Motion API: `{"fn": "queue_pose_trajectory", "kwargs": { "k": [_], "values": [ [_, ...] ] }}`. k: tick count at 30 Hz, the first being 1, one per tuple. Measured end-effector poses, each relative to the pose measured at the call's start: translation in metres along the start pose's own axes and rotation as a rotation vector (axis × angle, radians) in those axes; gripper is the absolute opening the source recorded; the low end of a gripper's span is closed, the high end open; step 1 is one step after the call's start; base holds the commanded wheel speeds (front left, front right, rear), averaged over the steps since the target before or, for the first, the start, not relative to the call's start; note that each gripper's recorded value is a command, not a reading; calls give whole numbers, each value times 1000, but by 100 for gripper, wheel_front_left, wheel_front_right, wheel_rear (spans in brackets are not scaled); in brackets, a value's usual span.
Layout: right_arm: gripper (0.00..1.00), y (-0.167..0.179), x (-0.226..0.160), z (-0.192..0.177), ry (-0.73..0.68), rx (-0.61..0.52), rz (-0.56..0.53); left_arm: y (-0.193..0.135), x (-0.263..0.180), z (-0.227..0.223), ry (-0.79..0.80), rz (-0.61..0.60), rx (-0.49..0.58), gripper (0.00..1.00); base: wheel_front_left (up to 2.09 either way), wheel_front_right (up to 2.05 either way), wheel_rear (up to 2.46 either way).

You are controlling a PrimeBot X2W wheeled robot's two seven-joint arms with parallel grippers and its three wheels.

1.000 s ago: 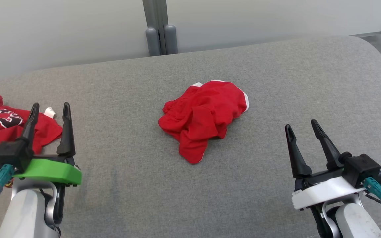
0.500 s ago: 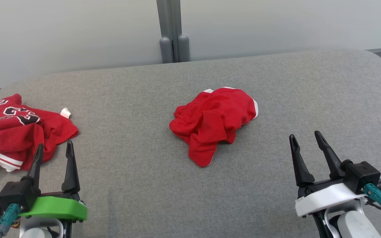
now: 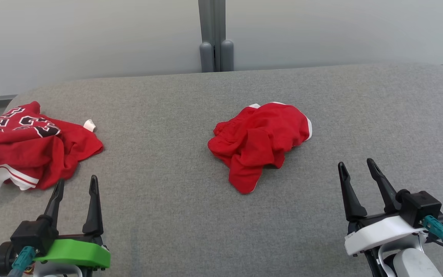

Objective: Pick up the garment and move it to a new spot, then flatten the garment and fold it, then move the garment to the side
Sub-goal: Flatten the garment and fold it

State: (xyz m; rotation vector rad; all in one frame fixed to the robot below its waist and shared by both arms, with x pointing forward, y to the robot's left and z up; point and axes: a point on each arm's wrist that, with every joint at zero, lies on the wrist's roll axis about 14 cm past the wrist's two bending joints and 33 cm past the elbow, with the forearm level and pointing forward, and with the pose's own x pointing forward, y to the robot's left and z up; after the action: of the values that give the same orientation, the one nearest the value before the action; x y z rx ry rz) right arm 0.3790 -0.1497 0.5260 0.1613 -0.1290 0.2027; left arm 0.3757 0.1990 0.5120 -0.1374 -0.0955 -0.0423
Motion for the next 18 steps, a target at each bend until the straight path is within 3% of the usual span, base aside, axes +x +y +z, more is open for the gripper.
{"fn": "queue_pose_trajectory", "kwargs": {
  "k": [18],
  "values": [
    [100,0,4,-7,20,7,6,2,0,-8,20,12,-4,100,0,0,0]
  ]
}}
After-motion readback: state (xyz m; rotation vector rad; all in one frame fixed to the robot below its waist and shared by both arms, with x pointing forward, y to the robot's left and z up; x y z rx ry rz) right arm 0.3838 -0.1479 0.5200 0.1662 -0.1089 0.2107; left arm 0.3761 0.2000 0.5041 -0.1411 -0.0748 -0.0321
